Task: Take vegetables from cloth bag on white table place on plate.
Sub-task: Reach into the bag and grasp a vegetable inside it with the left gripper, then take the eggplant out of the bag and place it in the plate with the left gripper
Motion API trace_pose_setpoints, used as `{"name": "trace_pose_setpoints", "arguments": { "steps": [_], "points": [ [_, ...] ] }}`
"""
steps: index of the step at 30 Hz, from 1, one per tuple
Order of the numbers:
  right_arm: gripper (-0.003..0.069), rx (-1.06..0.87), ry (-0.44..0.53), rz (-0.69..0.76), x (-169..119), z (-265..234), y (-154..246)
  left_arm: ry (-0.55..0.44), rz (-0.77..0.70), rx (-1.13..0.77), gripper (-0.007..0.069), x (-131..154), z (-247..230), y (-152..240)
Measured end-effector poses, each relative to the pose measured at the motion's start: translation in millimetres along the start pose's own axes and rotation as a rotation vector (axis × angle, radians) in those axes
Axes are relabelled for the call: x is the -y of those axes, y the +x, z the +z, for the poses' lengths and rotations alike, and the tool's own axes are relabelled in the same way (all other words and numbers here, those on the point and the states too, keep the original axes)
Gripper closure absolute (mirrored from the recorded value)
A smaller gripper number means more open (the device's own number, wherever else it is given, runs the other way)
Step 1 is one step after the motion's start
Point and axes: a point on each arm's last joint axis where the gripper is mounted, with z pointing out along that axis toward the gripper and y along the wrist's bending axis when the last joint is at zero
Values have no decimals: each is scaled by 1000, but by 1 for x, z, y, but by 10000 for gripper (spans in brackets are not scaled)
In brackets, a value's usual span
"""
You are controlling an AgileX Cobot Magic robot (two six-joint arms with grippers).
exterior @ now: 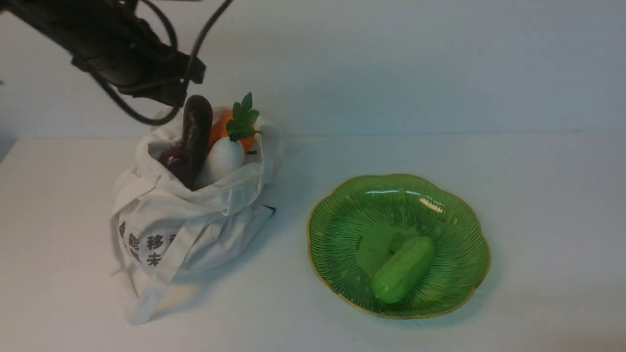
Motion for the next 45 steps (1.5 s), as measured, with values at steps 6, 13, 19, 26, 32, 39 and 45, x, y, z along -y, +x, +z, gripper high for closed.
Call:
{"name": "trace_pose_setpoints", "arguments": {
  "steps": [6,13,19,26,32,39,45],
  "points": [
    [673,0,0,0,0,0,0,-41,29,-19,529,-14,47,-25],
    [673,0,0,0,0,0,0,-82,52,3,214,-19,53,-30],
    [673,0,0,0,0,0,0,-103,32,-39,-27,-29,94,-23],
    [673,0,0,0,0,0,0,-168,-1,-46,181,-37,107,-21],
    [673,0,0,0,0,0,0,-165,20,5,262,-31,80,-29],
    [673,0,0,0,0,0,0,-146,32,148,262,-12,-1,-42],
    [673,0,0,0,0,0,0,-29,127,290,262,38,-74,-43]
  ]
}}
